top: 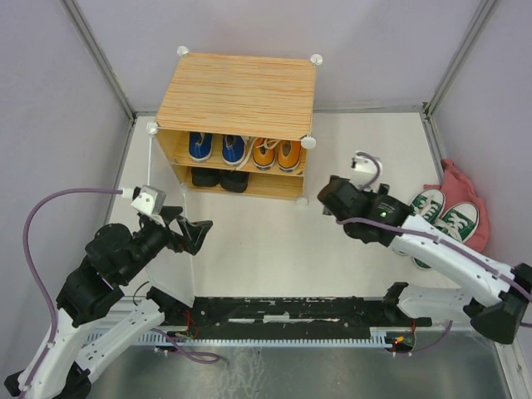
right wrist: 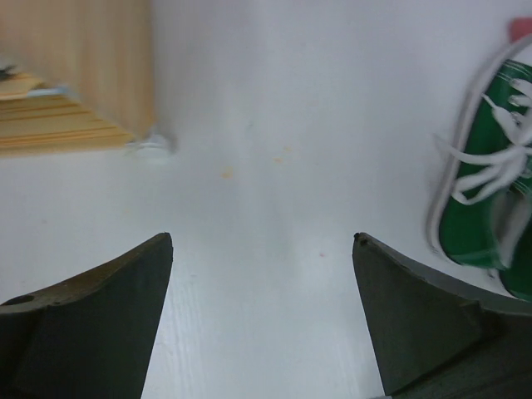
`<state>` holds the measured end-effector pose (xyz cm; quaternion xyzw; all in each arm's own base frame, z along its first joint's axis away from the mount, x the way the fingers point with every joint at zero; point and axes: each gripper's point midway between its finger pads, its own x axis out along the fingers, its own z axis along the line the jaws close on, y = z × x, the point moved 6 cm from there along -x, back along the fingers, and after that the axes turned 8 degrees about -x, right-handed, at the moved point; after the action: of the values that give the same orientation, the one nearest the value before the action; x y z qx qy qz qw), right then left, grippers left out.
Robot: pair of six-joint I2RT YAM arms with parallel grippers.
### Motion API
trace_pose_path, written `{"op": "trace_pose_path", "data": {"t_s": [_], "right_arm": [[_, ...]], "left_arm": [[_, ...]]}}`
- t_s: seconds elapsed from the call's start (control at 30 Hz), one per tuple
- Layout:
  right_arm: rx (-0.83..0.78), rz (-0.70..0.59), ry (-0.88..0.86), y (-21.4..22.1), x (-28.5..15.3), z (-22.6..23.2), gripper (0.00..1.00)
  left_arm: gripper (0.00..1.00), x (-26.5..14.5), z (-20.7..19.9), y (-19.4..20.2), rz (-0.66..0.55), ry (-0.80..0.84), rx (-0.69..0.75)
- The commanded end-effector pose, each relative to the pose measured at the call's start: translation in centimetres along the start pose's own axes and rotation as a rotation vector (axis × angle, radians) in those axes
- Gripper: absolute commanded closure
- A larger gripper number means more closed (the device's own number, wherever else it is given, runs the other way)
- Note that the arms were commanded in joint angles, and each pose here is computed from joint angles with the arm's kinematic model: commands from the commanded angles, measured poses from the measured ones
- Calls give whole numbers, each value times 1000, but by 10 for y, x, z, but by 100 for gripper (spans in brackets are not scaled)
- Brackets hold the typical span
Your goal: Place and organize the shoes in the shoe cabinet
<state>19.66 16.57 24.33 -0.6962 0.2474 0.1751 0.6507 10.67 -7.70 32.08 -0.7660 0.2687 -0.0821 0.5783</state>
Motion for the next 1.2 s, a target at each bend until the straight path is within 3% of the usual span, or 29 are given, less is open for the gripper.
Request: {"op": "trace_pose_path", "data": {"t_s": [0.0, 0.2, 0.43, 0.7, 0.9, 1.07, 1.17], "right_arm": [[9, 153, 242, 37, -2, -81, 4], [150, 277, 350, 59, 15, -123, 1], [314, 300, 542, 63, 12, -178, 0], [559, 510, 483, 101, 57, -198, 3], [656, 585, 478, 125, 93, -214, 6], [709, 626, 440, 145, 108, -220, 16], [703, 625, 363, 153, 114, -213, 32]], "left_arm": [[1, -10, 0, -20, -86, -27, -41], [1, -4, -5, -24, -90, 0, -33], [1, 6, -12, -21, -81, 47, -42], [1, 13, -14, -21, -77, 62, -34], [1, 14, -14, -17, -72, 68, -47], [1, 13, -12, -15, -64, 57, -45], [1, 12, -11, -14, -65, 51, -49]]}}
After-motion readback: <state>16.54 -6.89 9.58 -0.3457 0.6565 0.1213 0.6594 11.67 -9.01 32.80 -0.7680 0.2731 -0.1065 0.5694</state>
